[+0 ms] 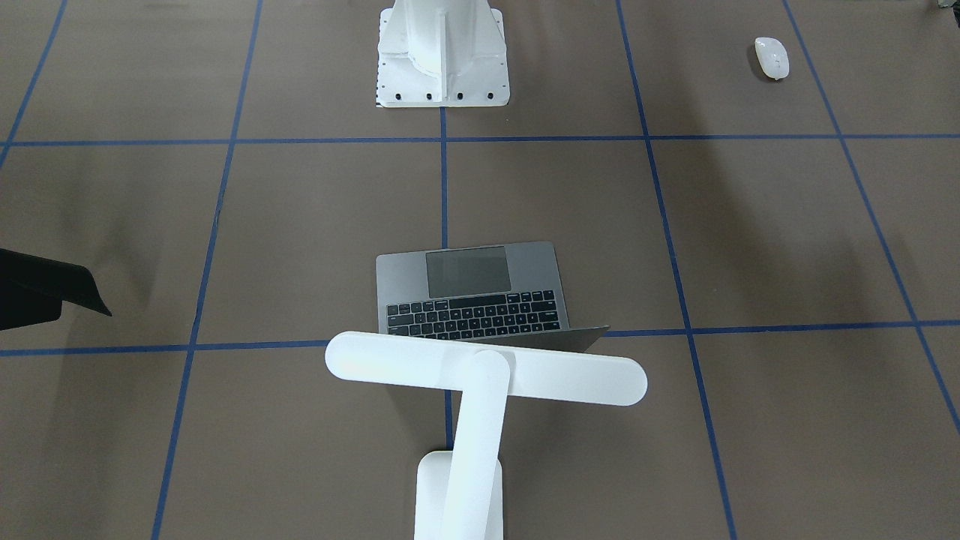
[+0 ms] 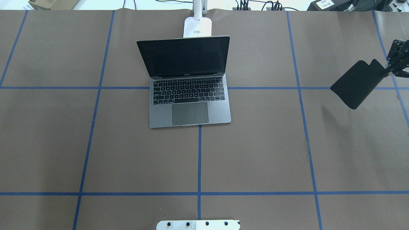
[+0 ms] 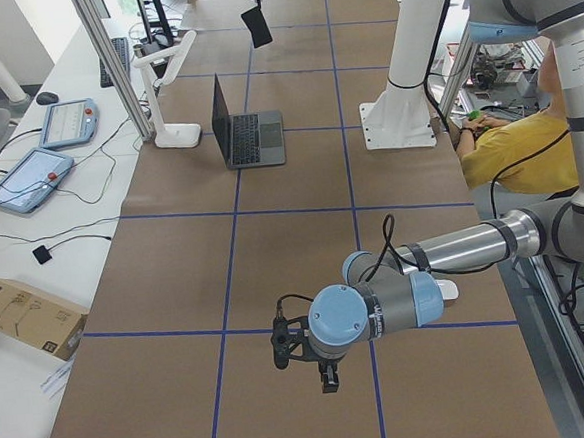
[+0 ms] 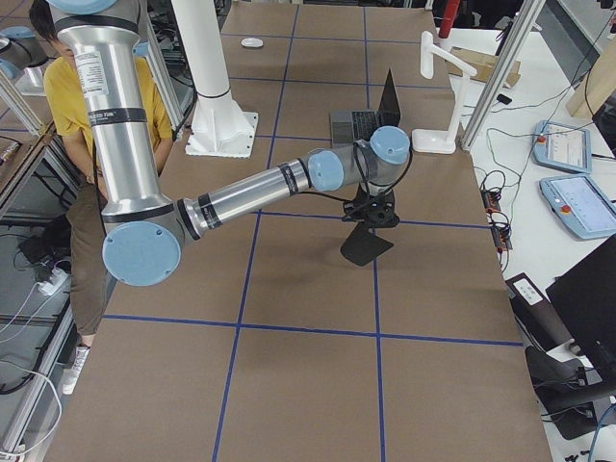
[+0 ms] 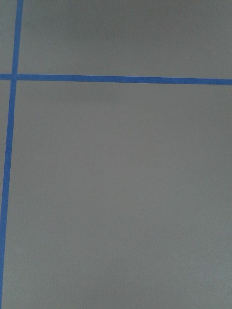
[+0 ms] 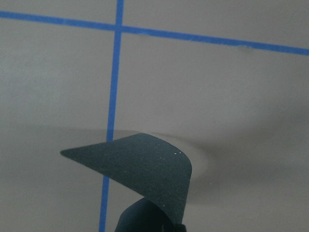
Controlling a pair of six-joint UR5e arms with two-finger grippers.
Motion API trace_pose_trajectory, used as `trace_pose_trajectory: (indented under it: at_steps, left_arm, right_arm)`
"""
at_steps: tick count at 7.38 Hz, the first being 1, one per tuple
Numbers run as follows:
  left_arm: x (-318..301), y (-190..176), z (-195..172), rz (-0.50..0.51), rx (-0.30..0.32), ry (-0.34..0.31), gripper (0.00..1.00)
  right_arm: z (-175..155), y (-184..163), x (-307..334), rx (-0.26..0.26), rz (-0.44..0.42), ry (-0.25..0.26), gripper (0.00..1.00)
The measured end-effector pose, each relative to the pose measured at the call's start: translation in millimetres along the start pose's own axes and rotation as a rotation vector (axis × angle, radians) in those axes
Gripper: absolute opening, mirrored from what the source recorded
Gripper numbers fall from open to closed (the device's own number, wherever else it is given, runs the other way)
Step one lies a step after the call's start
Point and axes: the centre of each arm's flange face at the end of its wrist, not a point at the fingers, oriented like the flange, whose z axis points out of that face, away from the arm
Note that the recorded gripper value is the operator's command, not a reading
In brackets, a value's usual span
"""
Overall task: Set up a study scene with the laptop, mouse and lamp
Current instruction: 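Carry the mouse pad with the right gripper beside the laptop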
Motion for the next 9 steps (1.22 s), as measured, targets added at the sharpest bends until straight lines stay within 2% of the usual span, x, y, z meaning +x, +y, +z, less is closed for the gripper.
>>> trace_pose_trajectory:
  at_steps: [3,4,6,9]
  left_arm:
    - [-6.6,1.7,5.8,-0.012,-0.010,0.002,1.00]
    - [-7.4,1.9,6.5,-0.013,-0.012,0.002,1.00]
    - [-7.6,2.0,6.7,-0.013,-0.012,0.002,1.00]
    - [-6.9,1.7,6.0,-0.012,-0.011,0.002,1.00]
  right_arm:
    - [22.6,146.9,-14.8,0.004,0.055,-0.012,0.00]
    - [29.1,185.0,-11.6,-0.002,0.069,-0.014,0.00]
    - [36.7,225.7,4.0,-0.017,0.097,-0.007,0.00]
    - [64.2,245.6,22.5,0.008,0.130,0.032,0.00]
